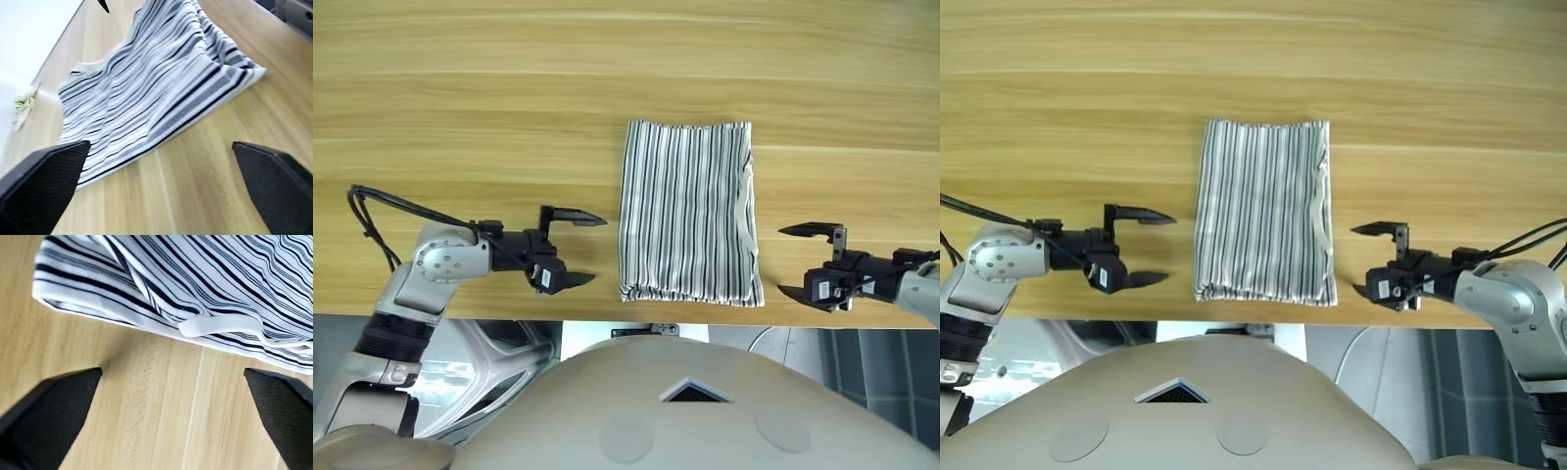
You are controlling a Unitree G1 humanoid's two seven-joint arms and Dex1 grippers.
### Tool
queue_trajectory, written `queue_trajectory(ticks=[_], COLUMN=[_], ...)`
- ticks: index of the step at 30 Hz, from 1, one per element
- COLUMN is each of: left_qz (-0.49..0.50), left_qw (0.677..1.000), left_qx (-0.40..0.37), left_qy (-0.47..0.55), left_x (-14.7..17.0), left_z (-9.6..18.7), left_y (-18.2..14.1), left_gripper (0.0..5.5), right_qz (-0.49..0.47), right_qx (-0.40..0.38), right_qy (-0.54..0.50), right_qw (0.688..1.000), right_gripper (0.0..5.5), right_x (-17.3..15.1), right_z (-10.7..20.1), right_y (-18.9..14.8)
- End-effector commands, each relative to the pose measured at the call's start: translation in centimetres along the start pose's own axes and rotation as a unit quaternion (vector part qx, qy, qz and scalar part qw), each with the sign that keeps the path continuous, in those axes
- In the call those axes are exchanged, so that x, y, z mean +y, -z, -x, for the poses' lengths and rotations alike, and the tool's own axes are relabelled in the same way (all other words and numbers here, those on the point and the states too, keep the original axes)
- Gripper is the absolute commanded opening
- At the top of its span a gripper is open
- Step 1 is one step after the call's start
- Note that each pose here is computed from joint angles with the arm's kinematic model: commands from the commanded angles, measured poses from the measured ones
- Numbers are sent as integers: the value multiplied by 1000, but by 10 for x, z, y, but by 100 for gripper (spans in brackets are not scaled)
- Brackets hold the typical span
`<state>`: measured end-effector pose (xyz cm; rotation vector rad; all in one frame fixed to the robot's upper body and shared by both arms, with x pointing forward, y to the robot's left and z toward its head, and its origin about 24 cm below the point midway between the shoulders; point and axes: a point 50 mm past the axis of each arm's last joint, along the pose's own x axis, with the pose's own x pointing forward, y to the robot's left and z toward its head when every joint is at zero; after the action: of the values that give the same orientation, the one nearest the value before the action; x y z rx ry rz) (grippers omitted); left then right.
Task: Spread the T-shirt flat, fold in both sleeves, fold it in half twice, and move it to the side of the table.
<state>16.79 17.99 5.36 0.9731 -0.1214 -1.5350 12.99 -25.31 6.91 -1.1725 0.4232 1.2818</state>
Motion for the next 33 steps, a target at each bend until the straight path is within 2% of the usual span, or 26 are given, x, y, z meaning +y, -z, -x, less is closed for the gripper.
queue_trajectory(ticks=[1,8,17,27,33], left_qz=[-7,7,3,6,11], left_qw=[1000,997,994,997,996], left_qx=[-20,-46,-33,-62,-65], left_qy=[22,58,102,43,53], left_x=[-3,-15,-30,-23,-29], left_z=[-1,-5,-12,-34,-39], left_y=[-7,-14,-7,-10,-10], left_gripper=[540,540,540,540,540], right_qz=[-17,0,-1,3,8], right_qx=[-34,-71,-84,-79,-55], right_qy=[-56,-65,-59,-54,-55], right_qw=[998,995,995,995,997], right_gripper=[539,539,539,539,539], right_x=[26,27,27,23,19], right_z=[-16,-22,-26,-31,-30], right_y=[-12,-27,-33,-32,-26])
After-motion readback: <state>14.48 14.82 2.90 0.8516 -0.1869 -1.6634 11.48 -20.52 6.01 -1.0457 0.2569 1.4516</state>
